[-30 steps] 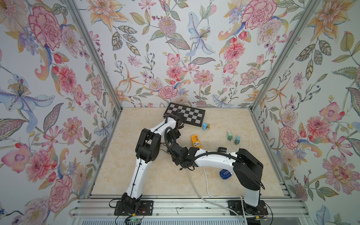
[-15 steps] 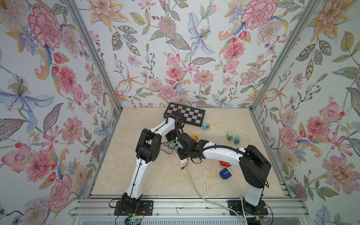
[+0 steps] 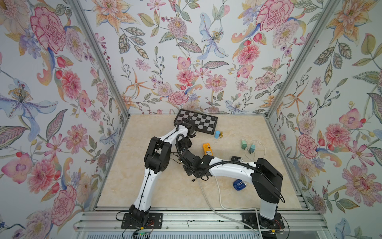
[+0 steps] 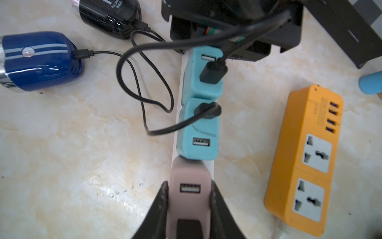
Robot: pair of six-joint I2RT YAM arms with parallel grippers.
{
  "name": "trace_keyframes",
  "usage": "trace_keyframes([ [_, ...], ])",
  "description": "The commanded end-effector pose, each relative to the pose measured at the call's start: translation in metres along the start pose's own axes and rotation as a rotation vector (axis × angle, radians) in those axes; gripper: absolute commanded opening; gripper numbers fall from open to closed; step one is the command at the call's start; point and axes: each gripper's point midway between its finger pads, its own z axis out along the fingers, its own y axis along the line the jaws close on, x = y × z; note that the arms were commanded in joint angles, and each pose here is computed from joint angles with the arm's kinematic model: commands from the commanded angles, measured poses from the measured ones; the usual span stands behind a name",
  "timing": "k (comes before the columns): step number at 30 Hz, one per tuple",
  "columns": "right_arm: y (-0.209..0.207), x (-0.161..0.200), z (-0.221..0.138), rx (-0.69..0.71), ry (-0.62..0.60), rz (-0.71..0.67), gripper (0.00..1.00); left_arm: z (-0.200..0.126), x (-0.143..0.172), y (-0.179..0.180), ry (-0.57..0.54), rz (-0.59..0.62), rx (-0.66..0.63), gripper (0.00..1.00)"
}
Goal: Unplug the electric shaver
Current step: Remove the plug from the socket.
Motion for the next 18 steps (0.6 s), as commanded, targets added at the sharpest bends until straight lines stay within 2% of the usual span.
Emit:
trace_keyframes([
  [1, 0.029, -0.055, -0.037, -0.086, -0.172, -0.060, 0.03, 0.036, -0.001, -0.003, -0.053, 0.034, -0.057, 0.28],
  [5, 0.019, -0.054, -0.037, -0.134, -0.148, 0.027, 0.03, 0.036, 0.000, -0.003, -0.054, 0.037, -0.054, 0.28],
  [8, 0.014, -0.051, -0.032, -0.237, -0.109, 0.112, 0.03, 0.037, 0.001, -0.003, -0.054, 0.036, -0.048, 0.28],
  [12, 0.002, -0.051, -0.031, -0.376, -0.124, 0.241, 0.02, 0.039, 0.002, -0.004, -0.055, 0.038, -0.049, 0.28],
  [18, -0.006, -0.056, -0.041, -0.390, -0.153, 0.217, 0.01, 0.037, 0.001, -0.004, -0.059, 0.035, -0.048, 0.28],
])
